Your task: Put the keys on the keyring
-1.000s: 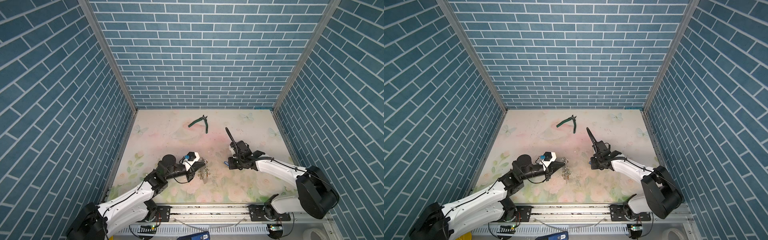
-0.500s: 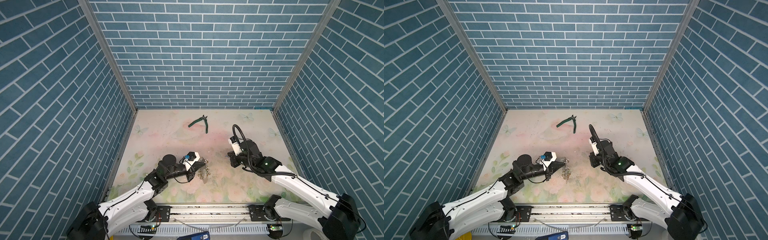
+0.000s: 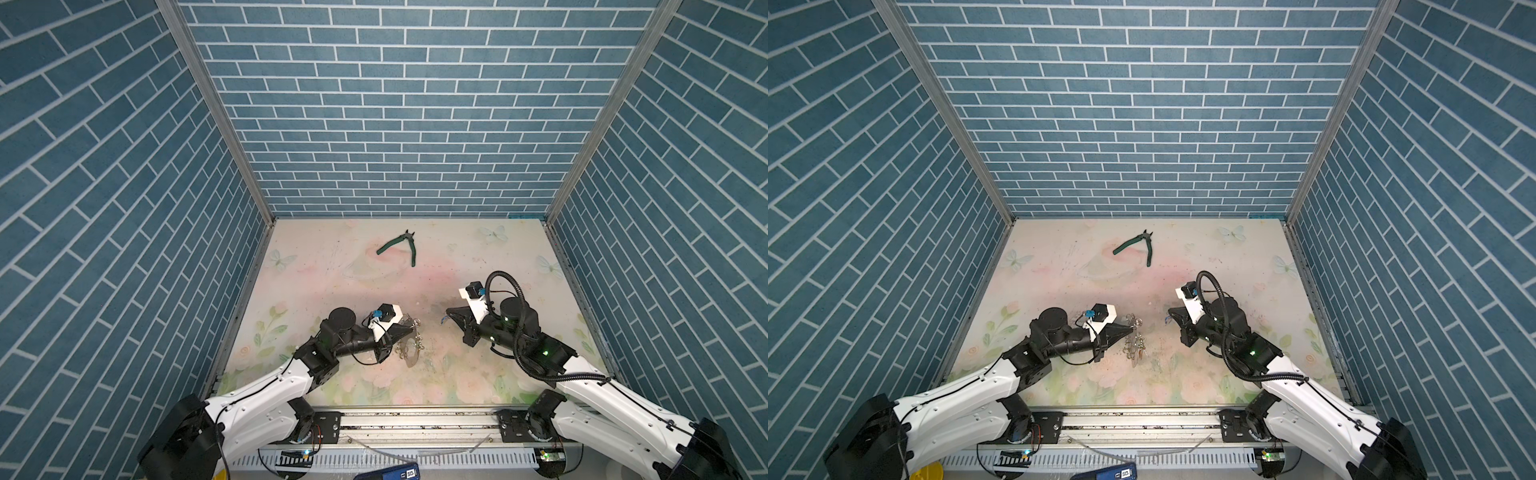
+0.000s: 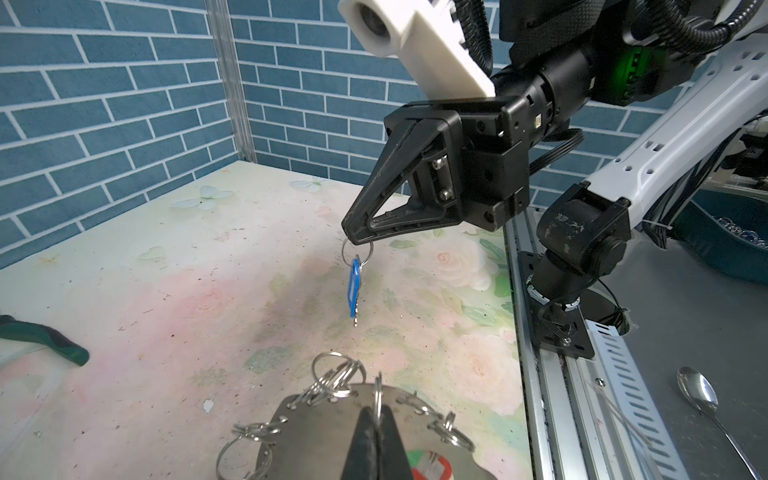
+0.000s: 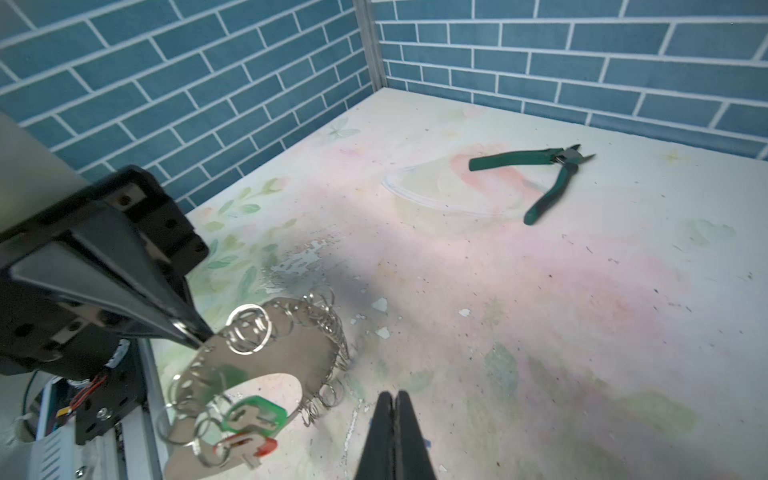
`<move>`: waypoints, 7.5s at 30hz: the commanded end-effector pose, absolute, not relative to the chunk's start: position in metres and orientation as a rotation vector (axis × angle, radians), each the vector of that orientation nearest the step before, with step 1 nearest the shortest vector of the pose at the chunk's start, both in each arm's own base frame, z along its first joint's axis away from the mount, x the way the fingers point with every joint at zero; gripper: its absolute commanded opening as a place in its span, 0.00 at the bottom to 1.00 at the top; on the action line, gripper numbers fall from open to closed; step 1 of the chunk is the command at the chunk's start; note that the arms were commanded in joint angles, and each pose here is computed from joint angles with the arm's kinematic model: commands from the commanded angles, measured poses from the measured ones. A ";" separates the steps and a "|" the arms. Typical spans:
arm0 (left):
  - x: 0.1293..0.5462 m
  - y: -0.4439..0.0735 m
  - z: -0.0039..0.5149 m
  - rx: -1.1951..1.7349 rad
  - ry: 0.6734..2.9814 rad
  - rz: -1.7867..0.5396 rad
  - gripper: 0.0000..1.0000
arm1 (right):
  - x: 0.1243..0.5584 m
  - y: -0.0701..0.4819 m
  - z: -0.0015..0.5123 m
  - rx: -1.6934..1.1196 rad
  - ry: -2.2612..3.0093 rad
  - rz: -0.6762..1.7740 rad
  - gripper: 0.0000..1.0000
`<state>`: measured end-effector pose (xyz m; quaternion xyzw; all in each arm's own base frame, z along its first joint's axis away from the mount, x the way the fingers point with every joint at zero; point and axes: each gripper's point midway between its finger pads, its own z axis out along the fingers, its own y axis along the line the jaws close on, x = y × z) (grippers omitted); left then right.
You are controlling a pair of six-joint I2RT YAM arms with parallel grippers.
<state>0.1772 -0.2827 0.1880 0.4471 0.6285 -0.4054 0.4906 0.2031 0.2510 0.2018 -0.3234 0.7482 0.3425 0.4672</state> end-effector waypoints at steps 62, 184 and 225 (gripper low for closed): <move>0.173 -0.317 0.188 1.329 1.624 -1.176 0.00 | 0.160 0.284 0.202 -1.108 1.647 0.839 0.00; 0.160 -0.303 0.177 1.359 1.401 -1.167 0.00 | 0.138 0.286 0.237 -1.168 1.538 0.812 0.00; 0.140 -0.306 0.177 1.433 1.306 -1.179 0.00 | 0.118 0.295 0.240 -1.263 1.522 0.930 0.00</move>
